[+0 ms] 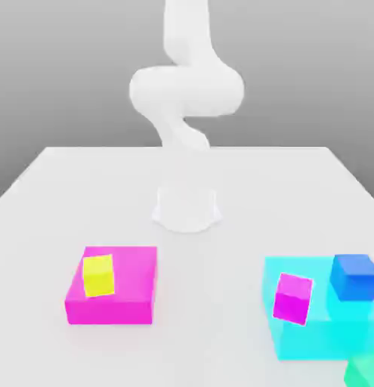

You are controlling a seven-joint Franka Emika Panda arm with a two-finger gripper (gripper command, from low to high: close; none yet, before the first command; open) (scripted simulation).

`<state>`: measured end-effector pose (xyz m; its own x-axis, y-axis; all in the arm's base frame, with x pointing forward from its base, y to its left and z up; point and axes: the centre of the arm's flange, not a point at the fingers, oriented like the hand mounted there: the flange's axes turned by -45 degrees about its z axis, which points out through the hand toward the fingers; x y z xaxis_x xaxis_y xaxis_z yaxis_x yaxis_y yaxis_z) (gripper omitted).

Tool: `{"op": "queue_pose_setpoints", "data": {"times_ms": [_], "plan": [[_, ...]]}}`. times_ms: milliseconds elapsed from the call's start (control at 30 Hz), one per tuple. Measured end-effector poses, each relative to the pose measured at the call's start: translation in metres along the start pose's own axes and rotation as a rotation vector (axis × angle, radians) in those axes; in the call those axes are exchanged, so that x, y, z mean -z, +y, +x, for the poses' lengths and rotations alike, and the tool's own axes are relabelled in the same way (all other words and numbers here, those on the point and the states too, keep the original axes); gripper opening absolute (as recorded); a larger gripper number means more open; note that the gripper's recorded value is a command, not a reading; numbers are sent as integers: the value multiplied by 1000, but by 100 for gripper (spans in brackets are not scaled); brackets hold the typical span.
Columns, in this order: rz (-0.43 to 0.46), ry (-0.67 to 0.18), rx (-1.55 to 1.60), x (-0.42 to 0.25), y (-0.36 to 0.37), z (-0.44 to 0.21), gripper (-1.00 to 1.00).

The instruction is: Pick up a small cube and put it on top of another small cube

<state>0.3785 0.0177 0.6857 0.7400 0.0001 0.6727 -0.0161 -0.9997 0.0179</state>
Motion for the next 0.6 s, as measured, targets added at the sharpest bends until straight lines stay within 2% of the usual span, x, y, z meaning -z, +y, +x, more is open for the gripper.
{"op": "queue_pose_setpoints", "data": {"times_ms": [300,600], "plan": [[-53,-214,66,-148,-70,-6,0],[-43,-410,137,-283,-145,-61,0]]}}
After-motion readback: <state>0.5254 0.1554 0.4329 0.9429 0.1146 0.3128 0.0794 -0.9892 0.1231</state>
